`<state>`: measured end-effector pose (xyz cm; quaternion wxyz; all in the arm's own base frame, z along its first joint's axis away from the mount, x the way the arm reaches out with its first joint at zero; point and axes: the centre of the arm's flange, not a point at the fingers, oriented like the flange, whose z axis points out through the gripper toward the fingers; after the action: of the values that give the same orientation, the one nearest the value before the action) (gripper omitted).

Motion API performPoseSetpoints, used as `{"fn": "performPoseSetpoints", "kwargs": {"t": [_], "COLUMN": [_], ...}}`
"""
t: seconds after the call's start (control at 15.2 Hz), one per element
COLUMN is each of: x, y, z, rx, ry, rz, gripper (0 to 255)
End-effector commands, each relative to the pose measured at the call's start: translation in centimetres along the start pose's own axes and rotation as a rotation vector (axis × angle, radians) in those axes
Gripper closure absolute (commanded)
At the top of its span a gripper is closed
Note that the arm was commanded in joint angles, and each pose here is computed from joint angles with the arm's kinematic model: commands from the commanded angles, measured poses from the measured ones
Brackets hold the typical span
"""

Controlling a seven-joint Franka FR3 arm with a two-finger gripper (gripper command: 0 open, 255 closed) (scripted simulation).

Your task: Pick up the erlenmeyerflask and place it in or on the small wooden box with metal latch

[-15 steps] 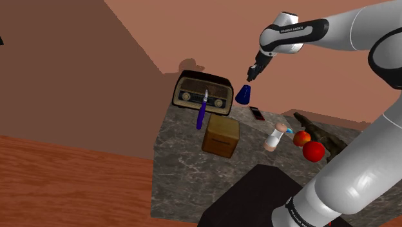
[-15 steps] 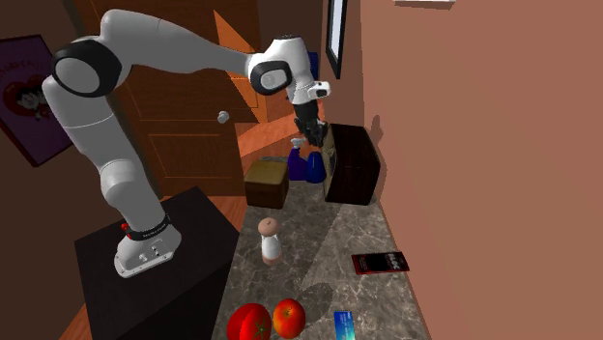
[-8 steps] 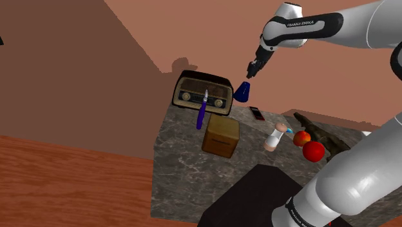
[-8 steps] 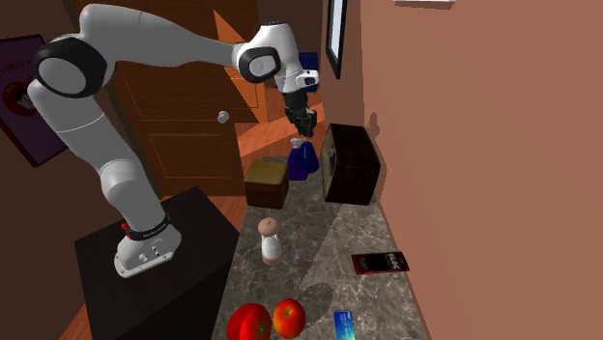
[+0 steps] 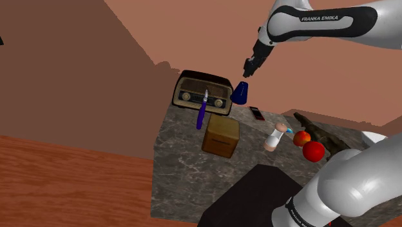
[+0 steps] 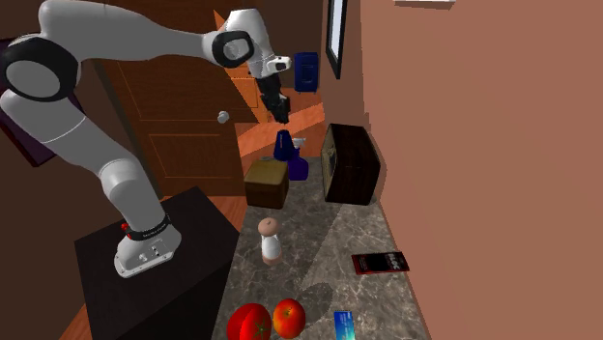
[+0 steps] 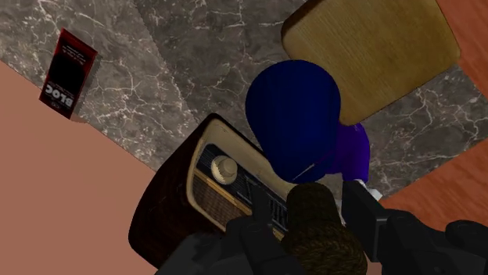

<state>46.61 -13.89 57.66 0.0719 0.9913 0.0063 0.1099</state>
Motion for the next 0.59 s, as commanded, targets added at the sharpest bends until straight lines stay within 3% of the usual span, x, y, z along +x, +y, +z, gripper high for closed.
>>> {"fn": "performPoseSetpoints", "kwargs": {"t": [0.0, 0.33, 0.53], "x": [-0.6, -2.0, -2.3], "y": [-2.3, -8.0, -8.5], "z": [-1.5, -4.5, -3.7], "rx": [-0.001, -0.001, -0.001], "ry": [0.000, 0.000, 0.000], "rz": [0.002, 0.002, 0.002], "gripper": [255, 255, 255]}}
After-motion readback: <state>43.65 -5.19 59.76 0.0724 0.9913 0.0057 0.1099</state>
